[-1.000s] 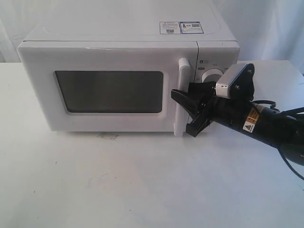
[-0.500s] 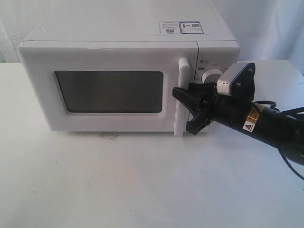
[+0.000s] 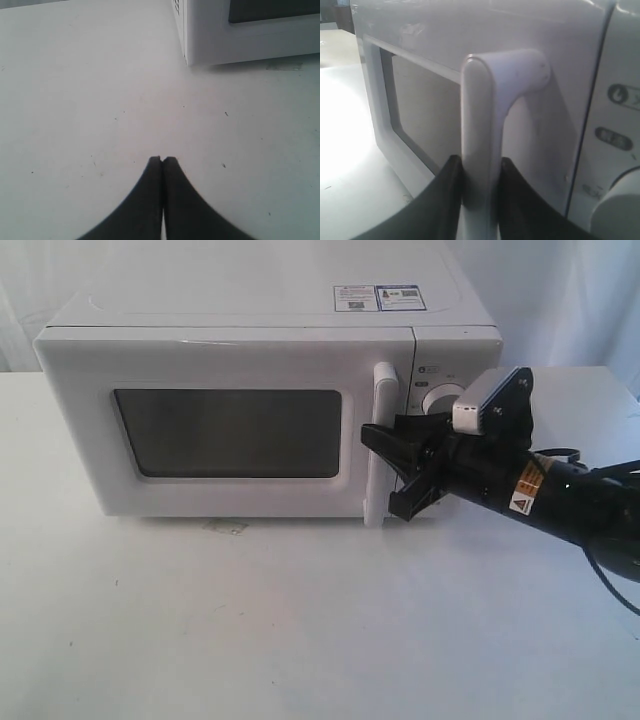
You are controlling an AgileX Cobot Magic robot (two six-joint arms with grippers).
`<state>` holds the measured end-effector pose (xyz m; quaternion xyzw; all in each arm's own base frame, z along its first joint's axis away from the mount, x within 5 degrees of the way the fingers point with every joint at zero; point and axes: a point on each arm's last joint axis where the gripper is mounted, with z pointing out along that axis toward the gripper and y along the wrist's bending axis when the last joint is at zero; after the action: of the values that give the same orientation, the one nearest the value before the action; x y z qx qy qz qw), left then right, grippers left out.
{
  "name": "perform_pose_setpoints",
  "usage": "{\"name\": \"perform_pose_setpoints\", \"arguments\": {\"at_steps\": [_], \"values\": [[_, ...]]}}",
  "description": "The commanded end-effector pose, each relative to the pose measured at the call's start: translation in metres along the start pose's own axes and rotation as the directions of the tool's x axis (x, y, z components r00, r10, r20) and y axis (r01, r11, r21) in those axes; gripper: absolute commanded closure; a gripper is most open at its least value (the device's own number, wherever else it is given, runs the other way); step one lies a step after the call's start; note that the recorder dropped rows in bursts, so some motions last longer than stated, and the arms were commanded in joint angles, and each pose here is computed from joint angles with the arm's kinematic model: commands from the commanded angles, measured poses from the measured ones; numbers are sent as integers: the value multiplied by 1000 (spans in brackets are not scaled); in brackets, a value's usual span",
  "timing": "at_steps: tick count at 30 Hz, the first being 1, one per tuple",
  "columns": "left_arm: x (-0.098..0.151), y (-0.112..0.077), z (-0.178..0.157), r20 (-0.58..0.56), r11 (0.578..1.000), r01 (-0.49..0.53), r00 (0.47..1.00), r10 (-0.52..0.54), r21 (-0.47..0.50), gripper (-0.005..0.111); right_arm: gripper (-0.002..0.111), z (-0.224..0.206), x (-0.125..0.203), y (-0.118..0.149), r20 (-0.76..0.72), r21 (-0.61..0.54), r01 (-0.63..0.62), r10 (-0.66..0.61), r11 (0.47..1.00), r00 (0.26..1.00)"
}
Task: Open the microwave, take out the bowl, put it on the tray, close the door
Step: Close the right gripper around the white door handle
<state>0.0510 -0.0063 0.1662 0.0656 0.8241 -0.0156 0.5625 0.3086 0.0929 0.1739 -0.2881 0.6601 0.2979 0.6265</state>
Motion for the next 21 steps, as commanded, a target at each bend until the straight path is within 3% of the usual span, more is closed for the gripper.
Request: {"name": "perform_pose_setpoints", "arguments": {"at_steps": [1, 21], "values": [[1, 0, 0, 0, 1000, 7, 1000, -7, -2, 107, 108, 7, -3, 35, -29, -300, 71, -83, 951, 996], [1, 0, 0, 0, 1000, 7, 1000, -7, -2, 107, 108, 5, -5, 59, -57, -401, 50, -79, 915, 995]]}}
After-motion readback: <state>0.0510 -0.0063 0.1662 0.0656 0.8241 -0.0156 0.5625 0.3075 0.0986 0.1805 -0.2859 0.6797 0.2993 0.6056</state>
